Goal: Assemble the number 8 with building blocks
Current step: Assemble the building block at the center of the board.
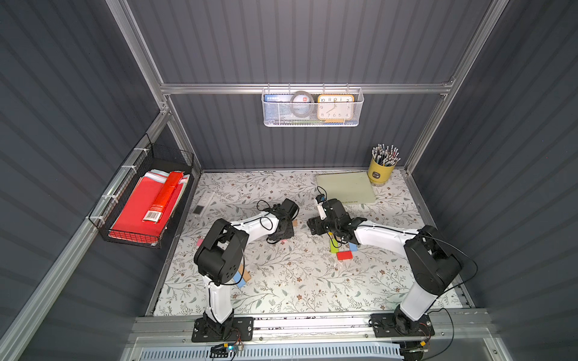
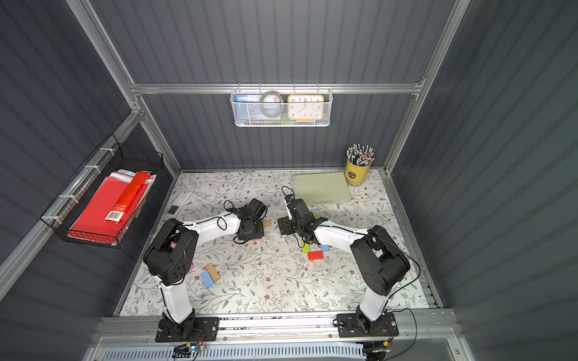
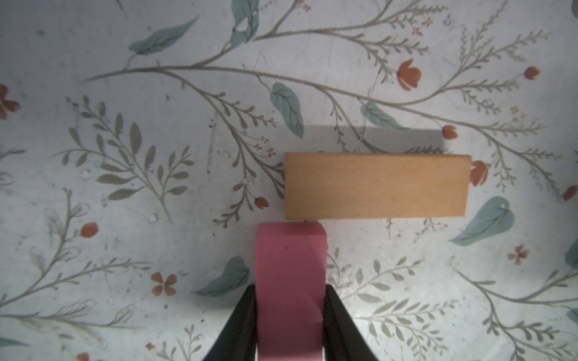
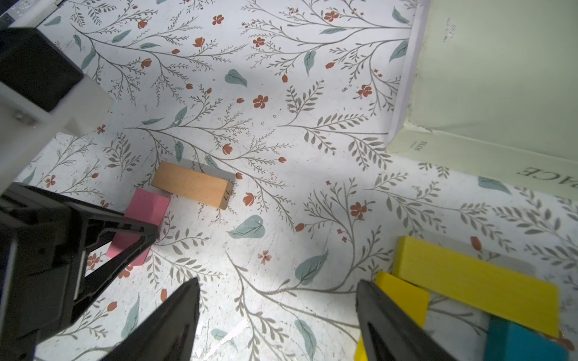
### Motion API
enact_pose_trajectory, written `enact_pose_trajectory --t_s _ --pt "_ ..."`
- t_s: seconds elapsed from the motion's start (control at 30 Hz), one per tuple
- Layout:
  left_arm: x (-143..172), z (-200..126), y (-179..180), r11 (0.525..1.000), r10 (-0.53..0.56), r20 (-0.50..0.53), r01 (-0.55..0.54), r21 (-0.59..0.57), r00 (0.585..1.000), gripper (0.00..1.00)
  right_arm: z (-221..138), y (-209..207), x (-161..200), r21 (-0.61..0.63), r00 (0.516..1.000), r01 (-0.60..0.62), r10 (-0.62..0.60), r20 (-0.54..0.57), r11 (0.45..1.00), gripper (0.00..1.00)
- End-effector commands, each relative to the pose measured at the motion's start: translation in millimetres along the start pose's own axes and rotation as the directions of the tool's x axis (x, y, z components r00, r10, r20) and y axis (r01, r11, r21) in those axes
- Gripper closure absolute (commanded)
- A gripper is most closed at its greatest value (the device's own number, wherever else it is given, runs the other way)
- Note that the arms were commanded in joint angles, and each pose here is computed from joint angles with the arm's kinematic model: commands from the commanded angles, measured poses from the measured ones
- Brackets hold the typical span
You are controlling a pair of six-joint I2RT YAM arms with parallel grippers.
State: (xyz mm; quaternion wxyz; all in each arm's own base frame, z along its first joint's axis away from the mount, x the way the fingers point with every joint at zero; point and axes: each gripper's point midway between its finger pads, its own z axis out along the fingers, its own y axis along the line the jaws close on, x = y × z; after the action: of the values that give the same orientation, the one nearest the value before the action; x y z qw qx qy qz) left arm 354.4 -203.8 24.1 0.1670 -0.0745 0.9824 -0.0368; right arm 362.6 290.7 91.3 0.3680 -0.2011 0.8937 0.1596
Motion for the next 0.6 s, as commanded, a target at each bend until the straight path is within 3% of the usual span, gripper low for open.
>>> enact_pose_trajectory --t_s 0.0,0.4,0.57 --pt "2.8 1.4 3.4 0.999 0.027 -0.013 -0.027 -0.032 1.0 0.65 -5.7 -0.6 -5.2 -0.002 1.0 -0.005 0.005 0.019 1.0 0.17" --pt "0.9 0.5 5.6 0.999 0.021 -0.001 -0.021 -0.043 1.0 0.59 -6.3 -0.7 -5.1 -0.001 1.0 -0.005 0.005 0.016 1.0 0.17" --pt "1.0 1.7 4.4 0.999 0.02 -0.002 -0.021 -0.038 1.0 0.67 -6.5 -0.9 -4.9 0.0 1.0 -0.002 0.002 0.015 1.0 0.17"
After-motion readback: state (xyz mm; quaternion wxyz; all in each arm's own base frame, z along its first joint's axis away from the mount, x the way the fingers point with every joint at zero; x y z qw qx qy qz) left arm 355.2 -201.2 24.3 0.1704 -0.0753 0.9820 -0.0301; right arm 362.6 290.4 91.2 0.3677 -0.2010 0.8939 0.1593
